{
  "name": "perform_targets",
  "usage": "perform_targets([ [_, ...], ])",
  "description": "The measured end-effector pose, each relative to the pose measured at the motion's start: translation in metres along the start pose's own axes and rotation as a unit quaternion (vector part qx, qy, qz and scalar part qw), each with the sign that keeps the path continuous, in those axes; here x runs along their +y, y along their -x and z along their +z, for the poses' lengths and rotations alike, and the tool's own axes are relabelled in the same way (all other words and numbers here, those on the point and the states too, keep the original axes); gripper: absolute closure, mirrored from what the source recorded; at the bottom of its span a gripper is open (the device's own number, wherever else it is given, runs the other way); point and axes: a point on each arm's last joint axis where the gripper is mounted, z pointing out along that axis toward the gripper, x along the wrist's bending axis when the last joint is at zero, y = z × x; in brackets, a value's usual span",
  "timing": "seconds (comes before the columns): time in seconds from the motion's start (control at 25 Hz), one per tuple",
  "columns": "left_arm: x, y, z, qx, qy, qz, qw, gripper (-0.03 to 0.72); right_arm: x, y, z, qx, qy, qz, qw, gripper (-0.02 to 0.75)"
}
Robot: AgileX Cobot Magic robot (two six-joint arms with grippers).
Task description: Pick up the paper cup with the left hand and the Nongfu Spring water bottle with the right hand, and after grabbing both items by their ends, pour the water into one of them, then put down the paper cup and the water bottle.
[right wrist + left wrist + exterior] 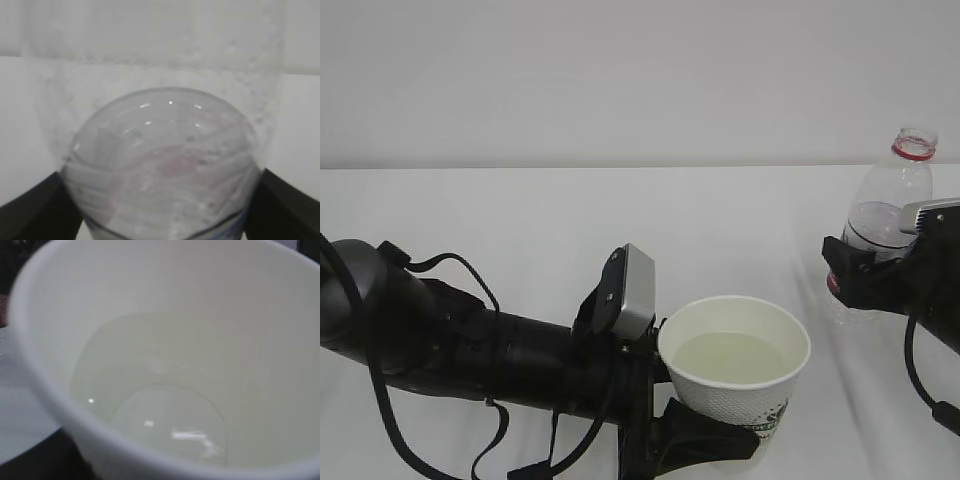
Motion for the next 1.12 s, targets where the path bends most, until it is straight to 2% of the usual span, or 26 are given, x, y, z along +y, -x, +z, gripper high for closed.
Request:
perform_targets([
  [0.56, 0.000, 0.000, 0.000, 0.000, 0.000, 0.000, 1.000, 0.181, -0.011, -0.002, -0.016, 0.001, -0.026, 0.003, 1.000, 0.076],
  [1.12, 0.000, -0.001, 0.000, 0.004, -0.001, -0.002, 1.000, 0.181, -0.004, -0.006, -0.053, 0.002, -0.019, 0.002, 1.000, 0.076],
])
